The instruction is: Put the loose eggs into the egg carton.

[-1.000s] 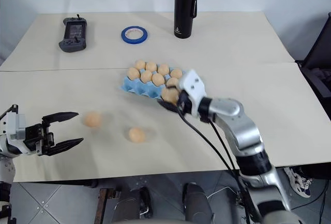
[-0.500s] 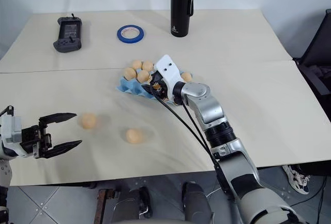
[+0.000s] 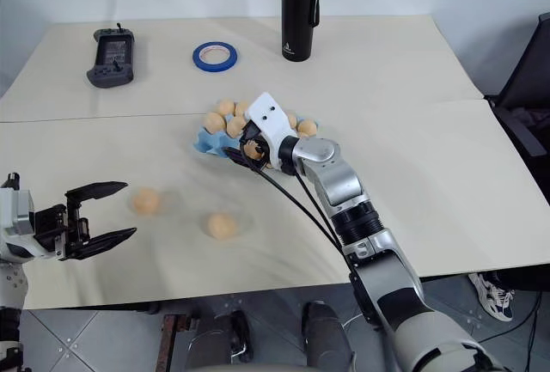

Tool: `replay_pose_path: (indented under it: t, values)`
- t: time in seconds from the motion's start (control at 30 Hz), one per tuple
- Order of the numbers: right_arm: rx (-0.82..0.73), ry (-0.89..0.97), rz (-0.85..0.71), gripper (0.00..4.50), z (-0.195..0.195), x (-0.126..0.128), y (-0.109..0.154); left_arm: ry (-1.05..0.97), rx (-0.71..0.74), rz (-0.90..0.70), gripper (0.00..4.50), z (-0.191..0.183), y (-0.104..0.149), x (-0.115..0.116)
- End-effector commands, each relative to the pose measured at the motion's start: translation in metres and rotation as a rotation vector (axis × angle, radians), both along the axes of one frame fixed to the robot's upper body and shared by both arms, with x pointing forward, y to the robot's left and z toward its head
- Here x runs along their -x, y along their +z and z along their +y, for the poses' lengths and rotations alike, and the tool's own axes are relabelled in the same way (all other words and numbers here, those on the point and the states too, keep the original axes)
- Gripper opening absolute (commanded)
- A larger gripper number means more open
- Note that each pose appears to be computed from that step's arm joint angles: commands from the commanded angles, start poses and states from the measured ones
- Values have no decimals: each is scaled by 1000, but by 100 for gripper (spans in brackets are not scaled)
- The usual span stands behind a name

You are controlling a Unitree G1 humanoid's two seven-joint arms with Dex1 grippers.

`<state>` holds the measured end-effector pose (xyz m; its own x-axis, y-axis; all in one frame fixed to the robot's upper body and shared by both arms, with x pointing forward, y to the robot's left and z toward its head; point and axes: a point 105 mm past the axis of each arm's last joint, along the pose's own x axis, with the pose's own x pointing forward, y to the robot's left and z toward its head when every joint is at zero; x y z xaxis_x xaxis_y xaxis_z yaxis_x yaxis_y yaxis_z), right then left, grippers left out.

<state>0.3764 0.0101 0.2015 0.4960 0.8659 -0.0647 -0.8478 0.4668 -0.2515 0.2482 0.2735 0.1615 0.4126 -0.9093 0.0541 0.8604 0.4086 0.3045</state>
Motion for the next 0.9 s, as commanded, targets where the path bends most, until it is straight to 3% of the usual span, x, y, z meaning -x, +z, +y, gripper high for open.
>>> replay_pose_path:
  t: [0.03, 0.13, 0.37, 0.57, 0.9]
  values:
    - [6, 185, -24, 447, -11, 38, 12, -106, -56, 6, 450, -1, 0, 11]
    - [92, 299, 19, 447, -29, 68, -4, -120, -78, 9, 450, 0, 1, 10]
    - [217, 424, 125, 447, -51, 105, -29, -121, -109, 12, 450, 6, 0, 8]
    - [258, 440, 126, 447, -40, 106, -39, -110, -139, 27, 450, 11, -8, 11]
    - [193, 434, 96, 447, 25, 94, -46, -86, -129, 62, 450, 15, -22, 25]
